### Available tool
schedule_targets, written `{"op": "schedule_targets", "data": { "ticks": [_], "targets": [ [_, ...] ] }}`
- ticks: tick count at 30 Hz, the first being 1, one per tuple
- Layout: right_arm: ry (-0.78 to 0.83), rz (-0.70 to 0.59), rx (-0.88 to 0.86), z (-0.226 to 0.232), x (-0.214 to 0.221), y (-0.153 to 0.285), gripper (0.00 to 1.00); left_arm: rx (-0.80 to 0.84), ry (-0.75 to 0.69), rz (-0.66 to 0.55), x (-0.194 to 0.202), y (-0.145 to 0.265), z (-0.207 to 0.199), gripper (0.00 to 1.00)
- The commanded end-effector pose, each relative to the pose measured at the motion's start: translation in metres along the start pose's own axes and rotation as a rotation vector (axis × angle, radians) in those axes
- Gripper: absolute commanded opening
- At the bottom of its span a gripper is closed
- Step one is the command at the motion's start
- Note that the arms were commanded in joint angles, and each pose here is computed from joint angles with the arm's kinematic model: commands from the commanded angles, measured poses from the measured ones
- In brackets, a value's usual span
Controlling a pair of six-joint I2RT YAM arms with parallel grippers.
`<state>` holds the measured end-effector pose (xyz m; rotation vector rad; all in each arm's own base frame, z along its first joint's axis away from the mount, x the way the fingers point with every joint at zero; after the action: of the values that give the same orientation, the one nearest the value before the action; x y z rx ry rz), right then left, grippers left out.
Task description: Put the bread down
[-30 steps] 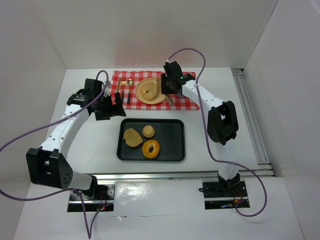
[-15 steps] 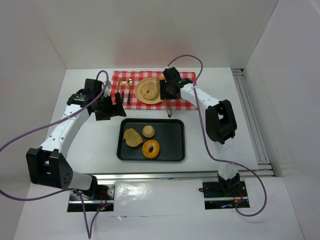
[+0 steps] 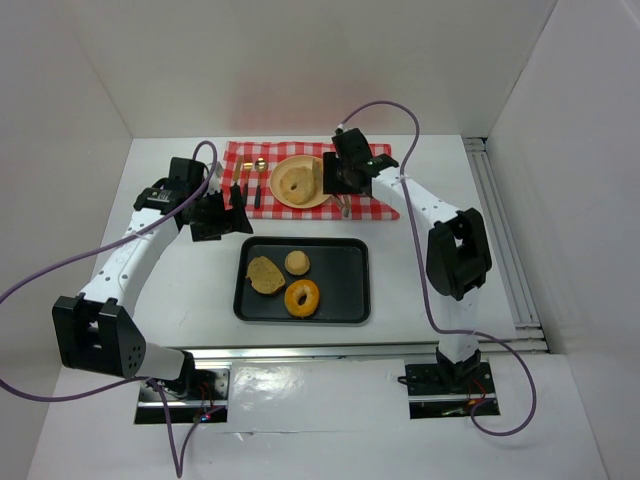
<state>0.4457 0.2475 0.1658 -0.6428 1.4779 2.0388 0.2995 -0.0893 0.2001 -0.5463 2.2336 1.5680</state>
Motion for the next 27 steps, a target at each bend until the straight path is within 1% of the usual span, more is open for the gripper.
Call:
{"op": "schedule_targets", "data": {
  "ticks": [1,10,19,23,27],
  "targets": [
    [-0.015,-0.116,-0.068,0.019,-0.031,0.026,0.60,0.021,0.005,-0.024,-0.006,0.005,-0.004,1.00],
    [-0.016,-0.124,-0.073,0.020,-0.035,0.033,0.65,0.032,0.003,-0.030,-0.008,0.005,-0.006,1.00],
    [-0.018,-0.144,-0.074,0.022,-0.042,0.041,0.65,0.032,0.003,-0.030,-0.008,0.005,-0.006,1.00],
    [-0.012,-0.166,-0.075,0.023,-0.049,0.050,0.65,0.041,0.002,-0.028,-0.008,0.005,-0.007,1.00],
    [-0.007,-0.160,-0.063,0.017,-0.050,0.054,0.65,0.049,0.012,-0.025,-0.008,0.002,-0.008,1.00]
  ]
}}
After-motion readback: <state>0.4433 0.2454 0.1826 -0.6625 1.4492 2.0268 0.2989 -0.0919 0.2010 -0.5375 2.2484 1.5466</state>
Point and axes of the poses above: each gripper's point midway between its finger pads, its own y axis back along the fingers, its own z axis along the line the jaws close on, x = y × z, the point moved 3 cm from there along y, back along the fingers, and after that the axes turned 7 degrees about -y, right-handed, at the moved point
